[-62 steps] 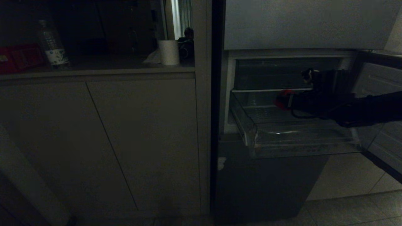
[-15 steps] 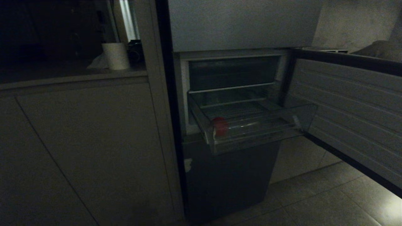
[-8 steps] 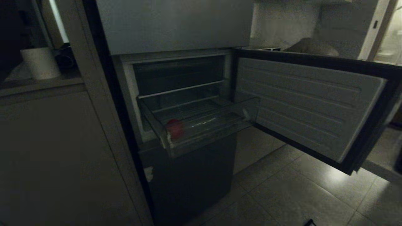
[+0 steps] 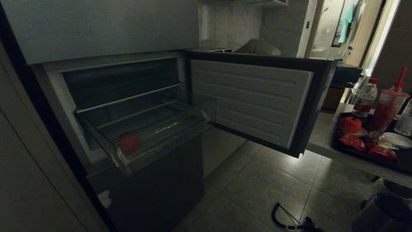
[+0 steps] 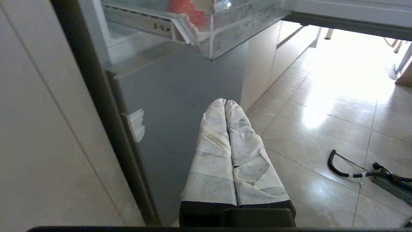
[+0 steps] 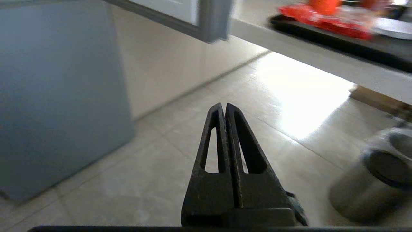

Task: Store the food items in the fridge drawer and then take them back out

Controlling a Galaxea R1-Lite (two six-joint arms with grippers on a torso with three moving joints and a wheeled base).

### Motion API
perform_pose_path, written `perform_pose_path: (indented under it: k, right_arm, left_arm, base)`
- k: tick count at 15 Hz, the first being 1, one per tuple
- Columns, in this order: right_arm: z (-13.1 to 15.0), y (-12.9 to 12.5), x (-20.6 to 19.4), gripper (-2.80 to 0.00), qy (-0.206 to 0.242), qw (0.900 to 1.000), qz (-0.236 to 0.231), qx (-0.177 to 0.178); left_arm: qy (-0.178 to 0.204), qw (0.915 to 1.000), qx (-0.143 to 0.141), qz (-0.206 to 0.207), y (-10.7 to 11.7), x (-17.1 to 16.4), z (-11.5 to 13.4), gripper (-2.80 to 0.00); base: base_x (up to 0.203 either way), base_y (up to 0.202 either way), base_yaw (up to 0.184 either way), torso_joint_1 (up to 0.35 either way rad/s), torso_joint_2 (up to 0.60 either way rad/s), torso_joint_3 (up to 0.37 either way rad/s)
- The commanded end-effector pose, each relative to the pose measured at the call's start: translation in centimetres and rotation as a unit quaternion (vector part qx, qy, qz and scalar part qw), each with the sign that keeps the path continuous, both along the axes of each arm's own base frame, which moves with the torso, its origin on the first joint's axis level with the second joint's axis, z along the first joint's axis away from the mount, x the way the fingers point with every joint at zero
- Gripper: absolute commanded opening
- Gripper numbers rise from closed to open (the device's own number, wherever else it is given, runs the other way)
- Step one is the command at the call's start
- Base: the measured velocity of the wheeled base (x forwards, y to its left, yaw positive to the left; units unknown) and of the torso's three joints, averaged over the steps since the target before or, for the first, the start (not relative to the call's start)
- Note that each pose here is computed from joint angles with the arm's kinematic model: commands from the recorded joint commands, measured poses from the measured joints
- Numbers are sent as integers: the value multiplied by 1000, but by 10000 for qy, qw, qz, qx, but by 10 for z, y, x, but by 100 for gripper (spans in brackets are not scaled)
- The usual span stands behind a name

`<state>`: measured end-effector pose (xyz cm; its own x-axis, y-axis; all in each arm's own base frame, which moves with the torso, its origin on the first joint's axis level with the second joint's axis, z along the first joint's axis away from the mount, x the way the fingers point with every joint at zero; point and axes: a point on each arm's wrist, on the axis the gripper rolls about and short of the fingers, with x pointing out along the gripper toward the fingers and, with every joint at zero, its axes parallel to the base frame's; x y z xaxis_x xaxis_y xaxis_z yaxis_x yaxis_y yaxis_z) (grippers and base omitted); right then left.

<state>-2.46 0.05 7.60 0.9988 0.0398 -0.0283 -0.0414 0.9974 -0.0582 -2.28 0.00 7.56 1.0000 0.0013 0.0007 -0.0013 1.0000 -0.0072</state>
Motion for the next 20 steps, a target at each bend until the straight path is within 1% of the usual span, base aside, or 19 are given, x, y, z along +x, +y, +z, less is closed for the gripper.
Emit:
perform_pose_path:
  k: [1, 4, 16, 18, 20]
  right_arm:
    - [0, 0, 0, -280, 2, 10000, 10, -57]
    - [0, 0, 0, -280, 9, 9999, -19, 142]
    - [0, 0, 0, -280, 10, 9998, -28, 176]
    - [0, -1, 0, -280, 10, 9996, -152, 237]
    - [0, -1, 0, -280, 10, 9996, -160, 237]
  left_arm:
    - [-4, 10000, -2, 1, 0, 0, 0, -280]
    - [-4, 10000, -2, 1, 0, 0, 0, -280]
    - [-4, 10000, 5, 1, 0, 0, 0, -280]
    - [-4, 10000, 5, 1, 0, 0, 0, -280]
    - [-4, 10000, 5, 1, 0, 0, 0, -280]
  base:
    - [0, 0, 0, 0, 0, 0]
    - [0, 0, 0, 0, 0, 0]
    - [0, 0, 0, 0, 0, 0]
    - [0, 0, 0, 0, 0, 0]
    - [49, 0, 2, -4, 0, 1]
